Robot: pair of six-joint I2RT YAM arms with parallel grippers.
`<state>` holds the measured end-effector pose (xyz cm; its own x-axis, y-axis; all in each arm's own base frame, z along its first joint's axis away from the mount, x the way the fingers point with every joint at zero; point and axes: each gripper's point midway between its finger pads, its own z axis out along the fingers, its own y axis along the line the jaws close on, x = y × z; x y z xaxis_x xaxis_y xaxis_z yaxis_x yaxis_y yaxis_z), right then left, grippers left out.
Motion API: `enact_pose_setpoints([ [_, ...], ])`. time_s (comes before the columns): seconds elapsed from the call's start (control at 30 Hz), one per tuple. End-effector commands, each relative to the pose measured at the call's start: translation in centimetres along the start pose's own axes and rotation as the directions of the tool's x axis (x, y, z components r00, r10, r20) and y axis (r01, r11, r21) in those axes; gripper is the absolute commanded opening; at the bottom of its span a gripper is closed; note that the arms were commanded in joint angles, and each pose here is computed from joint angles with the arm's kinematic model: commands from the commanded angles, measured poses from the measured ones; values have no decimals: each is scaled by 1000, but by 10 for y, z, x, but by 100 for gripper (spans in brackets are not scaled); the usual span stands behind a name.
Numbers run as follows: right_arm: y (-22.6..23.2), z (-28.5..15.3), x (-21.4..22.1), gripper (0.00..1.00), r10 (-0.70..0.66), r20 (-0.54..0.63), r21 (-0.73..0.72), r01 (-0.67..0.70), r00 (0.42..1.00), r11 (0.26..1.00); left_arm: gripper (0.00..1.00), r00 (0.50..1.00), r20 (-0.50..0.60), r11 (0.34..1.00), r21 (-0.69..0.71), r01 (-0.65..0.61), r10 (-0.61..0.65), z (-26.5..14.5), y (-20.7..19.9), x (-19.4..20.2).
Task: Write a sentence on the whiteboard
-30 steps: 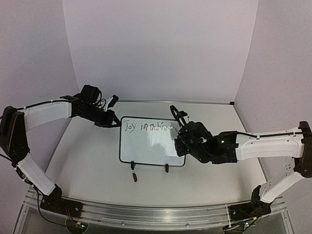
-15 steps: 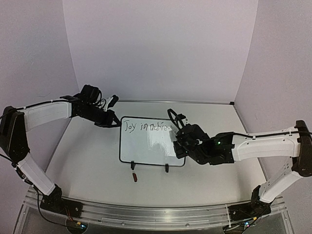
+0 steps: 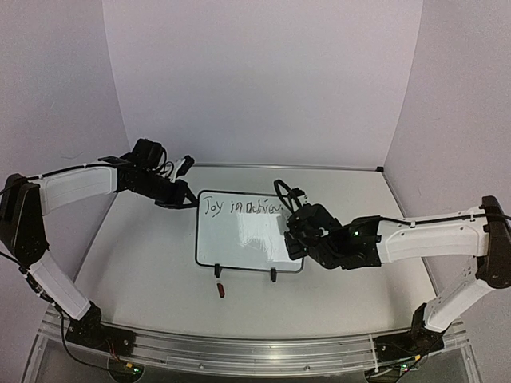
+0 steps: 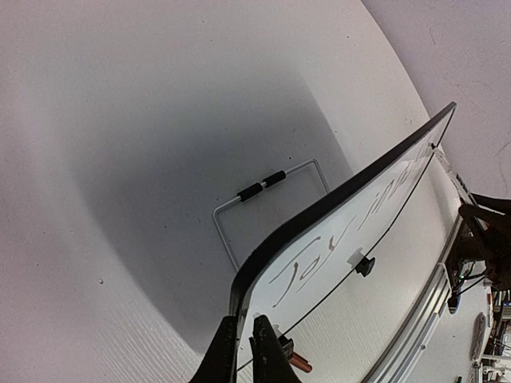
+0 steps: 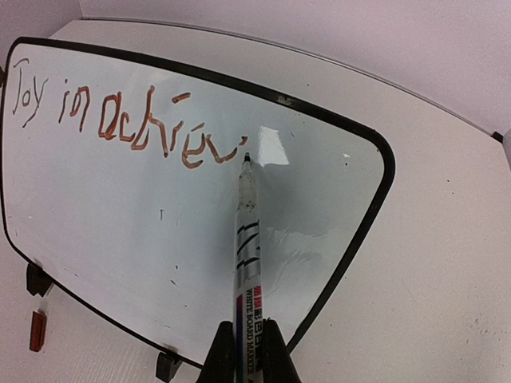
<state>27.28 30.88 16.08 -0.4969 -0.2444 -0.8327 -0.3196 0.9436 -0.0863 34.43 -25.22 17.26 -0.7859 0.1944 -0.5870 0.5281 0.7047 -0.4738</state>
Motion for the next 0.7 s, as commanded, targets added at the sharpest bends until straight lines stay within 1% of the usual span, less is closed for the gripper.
enact_pose_setpoints([
  [0.0,-8,-1,-3,0,13,-5,35,-13,1000,999,8,999,37,999,22,-35,34,-7,-9,-10],
  [0.33,-14,-4,-10,0,11,14,66,-12,1000,998,8,999,34,999,25,-32,31,-6,-9,-10],
  [0.67,-9,-2,-21,0,-22,28,75,20,999,997,8,999,36,999,25,-33,32,-6,-9,-10],
])
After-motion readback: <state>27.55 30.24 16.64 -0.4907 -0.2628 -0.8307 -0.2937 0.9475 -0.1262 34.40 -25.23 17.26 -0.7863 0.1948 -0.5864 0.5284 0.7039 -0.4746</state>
